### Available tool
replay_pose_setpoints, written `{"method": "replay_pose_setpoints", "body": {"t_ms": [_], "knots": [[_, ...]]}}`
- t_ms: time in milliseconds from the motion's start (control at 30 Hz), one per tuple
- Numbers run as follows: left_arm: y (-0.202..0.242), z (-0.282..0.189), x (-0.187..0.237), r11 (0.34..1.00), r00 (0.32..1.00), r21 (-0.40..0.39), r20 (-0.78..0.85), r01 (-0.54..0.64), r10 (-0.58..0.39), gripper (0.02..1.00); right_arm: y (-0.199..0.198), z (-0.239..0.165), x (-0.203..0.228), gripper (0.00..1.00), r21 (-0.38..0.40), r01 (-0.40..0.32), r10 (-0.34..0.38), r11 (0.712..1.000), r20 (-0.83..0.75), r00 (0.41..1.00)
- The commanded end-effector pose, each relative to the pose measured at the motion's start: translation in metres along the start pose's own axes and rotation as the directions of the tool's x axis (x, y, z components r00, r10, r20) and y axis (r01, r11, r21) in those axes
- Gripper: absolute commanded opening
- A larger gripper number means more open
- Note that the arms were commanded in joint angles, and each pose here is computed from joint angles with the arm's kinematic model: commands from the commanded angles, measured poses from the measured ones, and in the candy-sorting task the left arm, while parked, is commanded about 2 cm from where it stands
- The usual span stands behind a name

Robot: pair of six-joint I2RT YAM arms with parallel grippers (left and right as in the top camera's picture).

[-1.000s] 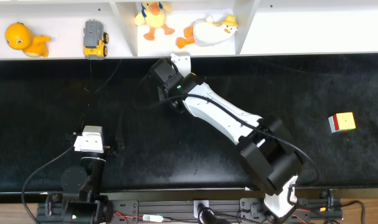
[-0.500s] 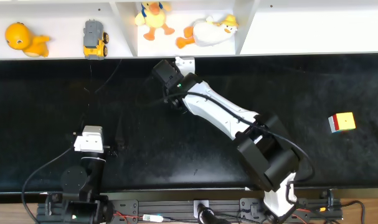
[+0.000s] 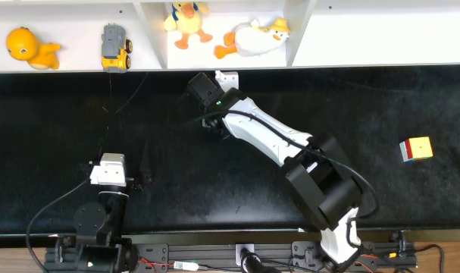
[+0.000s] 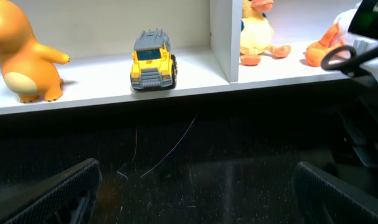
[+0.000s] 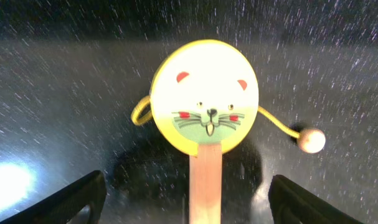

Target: Store Toys

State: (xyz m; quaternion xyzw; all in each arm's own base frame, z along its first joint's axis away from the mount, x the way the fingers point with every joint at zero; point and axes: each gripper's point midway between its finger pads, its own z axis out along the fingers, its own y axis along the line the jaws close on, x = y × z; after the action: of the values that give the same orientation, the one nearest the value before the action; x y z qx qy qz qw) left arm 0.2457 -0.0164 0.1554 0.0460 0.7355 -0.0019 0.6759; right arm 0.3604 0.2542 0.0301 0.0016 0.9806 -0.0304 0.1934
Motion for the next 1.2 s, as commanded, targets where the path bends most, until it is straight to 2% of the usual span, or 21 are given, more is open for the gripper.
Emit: {"method": "replay_pose_setpoints", "body": {"t_ms": [33, 167, 400, 833, 1200], "knots": [[0.002, 0.000, 0.000, 1.000, 1.000, -0.009, 0.006, -0.018, 0.018, 0.998, 0.003, 0.003, 0.003, 0.761, -0.003, -0.002, 0.002, 1.000, -0.029, 1.000], [0.002, 0.000, 0.000, 1.000, 1.000, -0.009, 0.006, -0.018, 0.018, 0.996, -0.001, 0.002, 0.008, 0.544, 0.014, 0.006, -0.005, 1.000, -0.049, 0.999], [0.002, 0.000, 0.000, 1.000, 1.000, -0.009, 0.006, -0.018, 0.018, 0.996, -0.002, 0.002, 0.010, 0.056, 0.019, 0.009, -0.008, 1.000, -0.058, 0.998], [0.002, 0.000, 0.000, 1.000, 1.000, -0.009, 0.006, -0.018, 0.018, 0.996, -0.009, -0.012, 0.011, 0.036, 0.014, 0.008, -0.007, 1.000, -0.053, 0.999], [0.002, 0.000, 0.000, 1.000, 1.000, -0.009, 0.006, -0.018, 0.018, 0.998, -0.078, -0.062, 0.048, 0.042, 0.005, -0.032, 0.032, 0.999, 0.033, 0.999]]}}
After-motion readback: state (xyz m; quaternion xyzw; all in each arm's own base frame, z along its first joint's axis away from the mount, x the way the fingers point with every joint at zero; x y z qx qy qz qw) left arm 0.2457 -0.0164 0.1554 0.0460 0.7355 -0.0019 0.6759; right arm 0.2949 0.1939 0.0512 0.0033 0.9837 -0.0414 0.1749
